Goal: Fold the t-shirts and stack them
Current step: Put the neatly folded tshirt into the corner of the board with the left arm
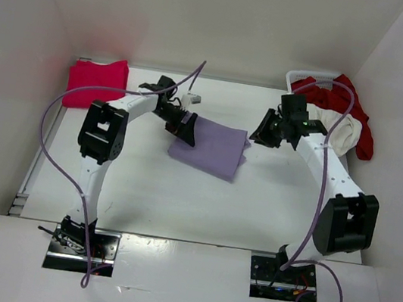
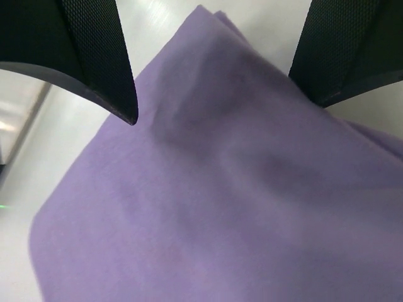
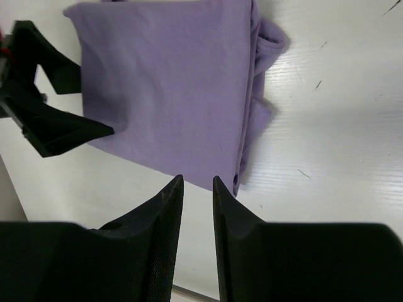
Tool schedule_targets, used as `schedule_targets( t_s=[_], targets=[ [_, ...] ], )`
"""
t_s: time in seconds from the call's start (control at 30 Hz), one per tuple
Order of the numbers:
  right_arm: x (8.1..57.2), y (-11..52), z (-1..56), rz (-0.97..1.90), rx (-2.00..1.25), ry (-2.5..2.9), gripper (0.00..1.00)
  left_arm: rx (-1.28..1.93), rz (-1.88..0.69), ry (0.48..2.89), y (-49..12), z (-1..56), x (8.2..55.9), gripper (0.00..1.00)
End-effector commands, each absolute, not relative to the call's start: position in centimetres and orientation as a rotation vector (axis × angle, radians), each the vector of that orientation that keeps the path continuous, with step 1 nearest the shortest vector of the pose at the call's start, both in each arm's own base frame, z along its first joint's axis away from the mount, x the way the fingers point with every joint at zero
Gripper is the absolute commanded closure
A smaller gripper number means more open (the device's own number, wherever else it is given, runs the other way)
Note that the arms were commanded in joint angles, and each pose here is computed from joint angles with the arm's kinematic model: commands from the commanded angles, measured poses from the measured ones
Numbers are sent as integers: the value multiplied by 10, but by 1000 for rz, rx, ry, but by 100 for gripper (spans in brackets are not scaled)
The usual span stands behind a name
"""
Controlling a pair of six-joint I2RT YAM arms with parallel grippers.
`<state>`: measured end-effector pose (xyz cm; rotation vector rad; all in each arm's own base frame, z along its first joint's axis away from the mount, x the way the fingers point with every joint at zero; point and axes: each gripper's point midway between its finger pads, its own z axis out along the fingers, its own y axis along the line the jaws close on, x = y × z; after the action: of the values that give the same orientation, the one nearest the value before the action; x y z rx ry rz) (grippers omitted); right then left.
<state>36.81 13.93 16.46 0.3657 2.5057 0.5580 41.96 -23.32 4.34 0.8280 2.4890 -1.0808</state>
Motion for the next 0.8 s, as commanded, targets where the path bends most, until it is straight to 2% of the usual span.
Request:
schedule_targets(
  t_s=[0.0,0.1,0.13,0.23,0.33,0.47,0.53,0.67,0.77],
  targets=[
    [363,131,183,570,375,2458,69,811,-1230,2656,-252,-5,379,0],
    [362,129,190,582,378,2443,68,787,-1262,2694,-255,-21,370,16],
    [363,129,199,588,371,2421,68,756,-1282,2714,-256,-26,367,26],
    [360,124,206,588,380,2403,68,719,-1293,2754,-255,-39,363,44],
    [359,116,214,586,412,2381,68,710,-1273,2762,-257,-47,372,100],
    [354,108,211,575,438,2383,68,715,-1263,2722,-261,-37,386,100],
    [351,108,211,579,449,2383,68,741,-1244,2653,-265,-11,395,100],
    [353,104,209,574,461,2377,68,841,-1021,2513,-255,31,421,100],
    [360,103,212,586,460,2355,68,863,-701,2473,-226,57,450,100]
  ],
)
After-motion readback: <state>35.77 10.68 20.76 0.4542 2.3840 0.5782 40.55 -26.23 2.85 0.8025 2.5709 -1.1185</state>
